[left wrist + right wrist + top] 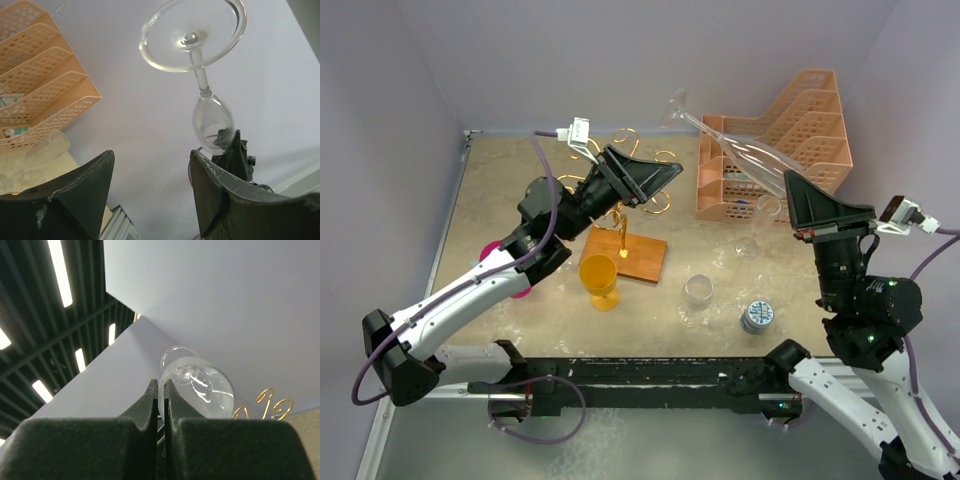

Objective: Place the wine glass upside down on the wine glass rack

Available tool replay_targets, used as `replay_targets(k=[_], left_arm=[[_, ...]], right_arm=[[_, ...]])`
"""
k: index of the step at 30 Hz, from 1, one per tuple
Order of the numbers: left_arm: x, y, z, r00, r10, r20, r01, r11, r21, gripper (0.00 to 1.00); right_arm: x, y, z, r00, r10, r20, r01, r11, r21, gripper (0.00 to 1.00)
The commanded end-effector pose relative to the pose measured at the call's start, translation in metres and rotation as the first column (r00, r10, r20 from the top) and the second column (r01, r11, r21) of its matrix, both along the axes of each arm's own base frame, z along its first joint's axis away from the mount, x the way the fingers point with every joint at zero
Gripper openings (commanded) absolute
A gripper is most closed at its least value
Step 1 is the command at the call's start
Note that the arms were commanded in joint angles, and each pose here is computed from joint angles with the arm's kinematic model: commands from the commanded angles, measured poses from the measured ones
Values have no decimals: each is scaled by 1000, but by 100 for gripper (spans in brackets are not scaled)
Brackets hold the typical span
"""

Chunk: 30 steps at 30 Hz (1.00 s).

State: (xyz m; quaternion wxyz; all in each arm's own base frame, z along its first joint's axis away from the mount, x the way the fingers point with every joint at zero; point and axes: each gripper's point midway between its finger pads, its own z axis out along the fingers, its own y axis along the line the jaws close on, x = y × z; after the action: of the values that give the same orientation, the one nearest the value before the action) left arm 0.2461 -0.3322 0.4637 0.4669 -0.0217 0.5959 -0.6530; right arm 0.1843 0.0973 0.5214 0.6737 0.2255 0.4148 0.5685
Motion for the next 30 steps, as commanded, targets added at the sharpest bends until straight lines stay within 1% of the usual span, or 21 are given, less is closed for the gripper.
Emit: replay_targets(k=[1,7,9,12,15,17,21,28,30], left_arm=[[-9,13,65,989,83,125,-53,972,-230,59],[-8,14,80,985,109,134,-58,939,-338,59],[-5,15,84,985,122,120,-73,932,-354,59],[-5,15,96,983,128,132,-67,918,-391,59],[-1,17,101,982,149,119,-88,907,-412,58],[3,21,101,981,172,89,-118,894,-433,56],[8,33,101,973,223,67,-166,865,-474,48],[10,47,99,963,267,43,-211,842,-497,41],[11,49,99,960,278,38,-222,836,-502,34]], right_arm=[[-18,11,28,986,117,116,-126,990,67,0],[-19,24,27,976,177,127,-183,982,37,0],[-20,27,27,973,190,129,-195,980,28,0],[-22,30,27,969,208,134,-212,977,17,0],[-14,41,12,967,237,95,-238,971,-2,0],[-14,47,9,960,264,90,-264,964,-13,0],[-14,51,6,956,281,80,-280,960,-24,0],[-14,47,5,962,265,64,-264,964,-22,0],[-14,48,3,961,269,60,-268,963,-23,0]])
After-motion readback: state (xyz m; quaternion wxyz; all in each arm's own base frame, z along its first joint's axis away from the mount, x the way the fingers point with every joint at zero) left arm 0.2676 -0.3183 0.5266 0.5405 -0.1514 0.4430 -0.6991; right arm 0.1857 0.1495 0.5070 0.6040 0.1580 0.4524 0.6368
